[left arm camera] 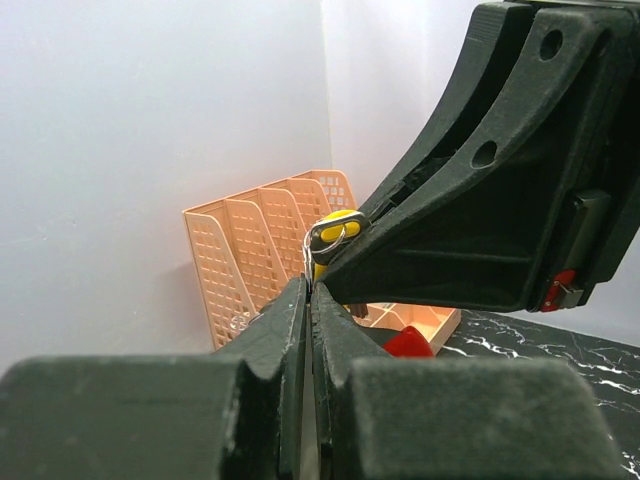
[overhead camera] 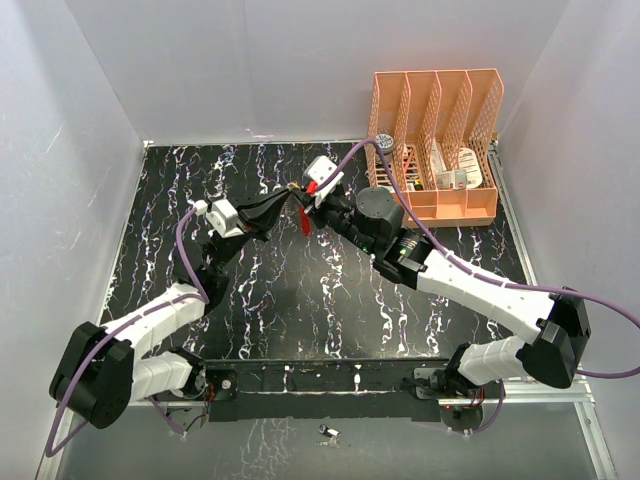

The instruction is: Remove the keys from the keyring

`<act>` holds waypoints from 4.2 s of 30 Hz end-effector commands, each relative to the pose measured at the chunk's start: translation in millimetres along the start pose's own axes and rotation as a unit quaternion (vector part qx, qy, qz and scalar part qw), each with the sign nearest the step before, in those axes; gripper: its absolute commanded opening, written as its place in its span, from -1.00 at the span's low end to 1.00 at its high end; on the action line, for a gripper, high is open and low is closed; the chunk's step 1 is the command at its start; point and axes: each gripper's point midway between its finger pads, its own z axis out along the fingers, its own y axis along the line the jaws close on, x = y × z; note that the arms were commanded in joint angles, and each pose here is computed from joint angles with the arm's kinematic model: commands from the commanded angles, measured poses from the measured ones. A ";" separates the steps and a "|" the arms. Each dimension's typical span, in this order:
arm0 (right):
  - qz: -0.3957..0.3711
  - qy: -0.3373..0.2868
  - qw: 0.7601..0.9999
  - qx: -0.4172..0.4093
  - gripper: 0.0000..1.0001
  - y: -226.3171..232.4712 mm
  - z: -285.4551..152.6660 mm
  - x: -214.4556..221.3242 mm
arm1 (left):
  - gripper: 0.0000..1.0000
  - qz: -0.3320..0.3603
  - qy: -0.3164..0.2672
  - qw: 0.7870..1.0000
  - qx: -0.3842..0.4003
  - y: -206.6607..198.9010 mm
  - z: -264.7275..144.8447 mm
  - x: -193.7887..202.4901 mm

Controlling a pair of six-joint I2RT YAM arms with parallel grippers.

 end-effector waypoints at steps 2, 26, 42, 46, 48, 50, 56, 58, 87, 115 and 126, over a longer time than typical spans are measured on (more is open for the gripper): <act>0.005 -0.062 0.998 -0.001 -1.00 -3.4 -4.3 -50.5 | -1.00 0.035 -0.020 0.999 -0.001 3.5 11.8 -29.8; -0.148 0.087 0.982 0.073 -1.00 -20.3 -1.9 -56.9 | -1.00 0.092 0.079 0.992 -0.028 20.5 5.9 -10.8; -0.169 0.085 0.982 0.025 -1.00 17.1 12.4 -56.8 | -1.00 0.094 0.087 0.992 -0.015 16.7 5.0 -6.2; -0.172 0.098 0.980 0.003 -1.00 28.4 19.1 -45.6 | -1.00 0.095 0.074 0.993 0.001 10.1 5.0 -10.8; -0.174 0.108 0.979 -0.006 -1.00 32.7 21.6 -38.9 | -1.00 0.102 0.072 0.992 0.004 8.6 3.1 -13.3; -0.176 0.115 0.978 -0.004 -1.00 32.8 22.9 -34.7 | -1.00 0.107 0.066 0.992 0.004 7.7 1.1 -17.2; -0.168 0.096 0.981 0.028 -1.00 21.9 20.0 -44.2 | -1.00 0.107 0.070 0.992 -0.011 10.4 -4.4 -21.9; -0.168 0.090 0.981 0.042 -1.00 16.4 17.9 -48.6 | -0.97 0.109 0.068 0.992 -0.009 8.5 -7.3 -23.8; -0.148 0.036 0.981 0.123 -1.00 -20.0 -13.7 -80.7 | -0.64 0.181 0.033 0.977 -0.112 31.2 -41.5 -83.9; -0.127 0.010 0.984 0.121 -1.00 -20.6 -25.1 -85.7 | -0.54 0.097 0.004 0.995 0.008 2.9 24.5 -98.0; -0.124 0.005 0.985 0.122 -1.00 -21.5 -28.4 -87.5 | -0.51 0.090 0.028 0.995 0.035 -10.7 7.7 -78.5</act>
